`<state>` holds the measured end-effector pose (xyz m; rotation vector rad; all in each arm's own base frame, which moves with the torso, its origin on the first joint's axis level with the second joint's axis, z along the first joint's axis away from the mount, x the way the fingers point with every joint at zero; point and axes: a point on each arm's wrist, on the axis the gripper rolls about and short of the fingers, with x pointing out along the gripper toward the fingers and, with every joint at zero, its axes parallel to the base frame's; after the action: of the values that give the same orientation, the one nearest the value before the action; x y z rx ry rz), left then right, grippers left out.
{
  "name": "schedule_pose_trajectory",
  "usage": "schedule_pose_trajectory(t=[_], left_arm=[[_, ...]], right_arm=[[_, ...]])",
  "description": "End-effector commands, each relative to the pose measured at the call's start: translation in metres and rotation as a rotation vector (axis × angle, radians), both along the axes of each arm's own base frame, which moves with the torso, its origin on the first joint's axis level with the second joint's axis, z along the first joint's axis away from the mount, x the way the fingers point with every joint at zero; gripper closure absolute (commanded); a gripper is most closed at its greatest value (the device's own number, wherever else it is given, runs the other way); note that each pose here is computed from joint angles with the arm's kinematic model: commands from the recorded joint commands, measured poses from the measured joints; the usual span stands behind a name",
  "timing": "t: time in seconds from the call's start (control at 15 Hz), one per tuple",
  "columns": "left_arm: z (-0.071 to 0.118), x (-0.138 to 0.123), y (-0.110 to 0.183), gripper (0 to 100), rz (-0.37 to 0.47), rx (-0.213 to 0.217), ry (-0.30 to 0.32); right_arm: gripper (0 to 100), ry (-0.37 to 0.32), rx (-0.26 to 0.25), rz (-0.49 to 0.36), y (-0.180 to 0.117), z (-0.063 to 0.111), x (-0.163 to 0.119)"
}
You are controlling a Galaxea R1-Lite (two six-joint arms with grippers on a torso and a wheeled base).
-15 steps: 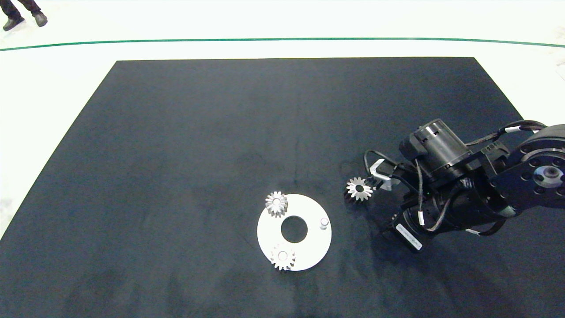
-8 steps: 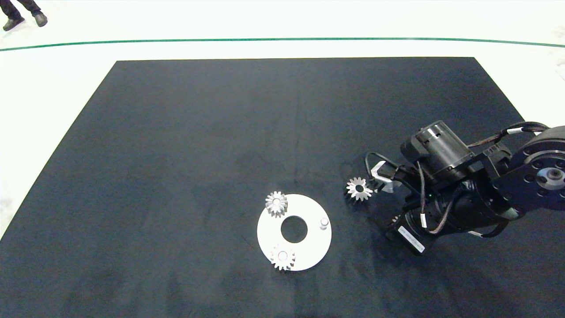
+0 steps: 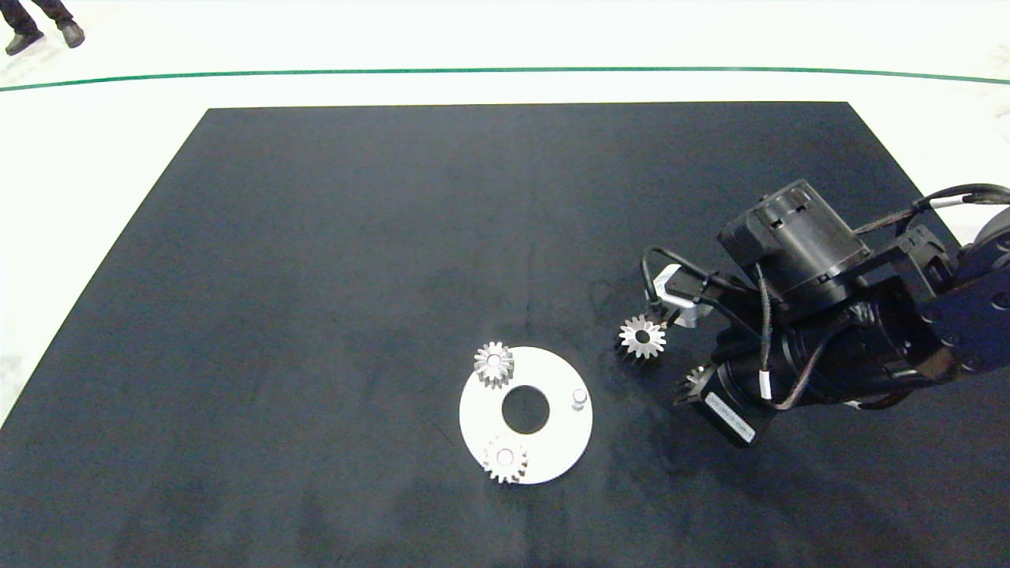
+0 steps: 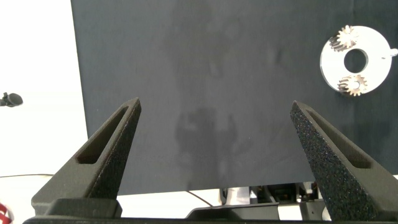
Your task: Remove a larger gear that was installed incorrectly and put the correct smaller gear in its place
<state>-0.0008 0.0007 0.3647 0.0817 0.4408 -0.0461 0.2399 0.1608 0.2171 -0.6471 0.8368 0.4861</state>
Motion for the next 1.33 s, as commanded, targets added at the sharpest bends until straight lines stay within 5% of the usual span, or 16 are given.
schedule_pose_trajectory(t=[0.07,0.33,0.53,1.33], left_arm=[[-0.002,0.000,0.000,0,-0.002,0.002,0.013],[-0.003,0.001,0.000,0,-0.004,0.010,0.018],[-0.003,0.002,0.000,0,-0.004,0.010,0.019],[-0.003,0.005,0.000,0,-0.007,0.015,0.030]], right_arm=[[75,-0.027,0.017,0.089,0.028,0.035,-0.008],[75,-0.017,0.011,0.171,0.076,0.050,0.004],[75,0.064,-0.050,0.206,0.100,0.038,0.004],[75,0.136,-0.112,0.220,0.118,0.006,0.012]])
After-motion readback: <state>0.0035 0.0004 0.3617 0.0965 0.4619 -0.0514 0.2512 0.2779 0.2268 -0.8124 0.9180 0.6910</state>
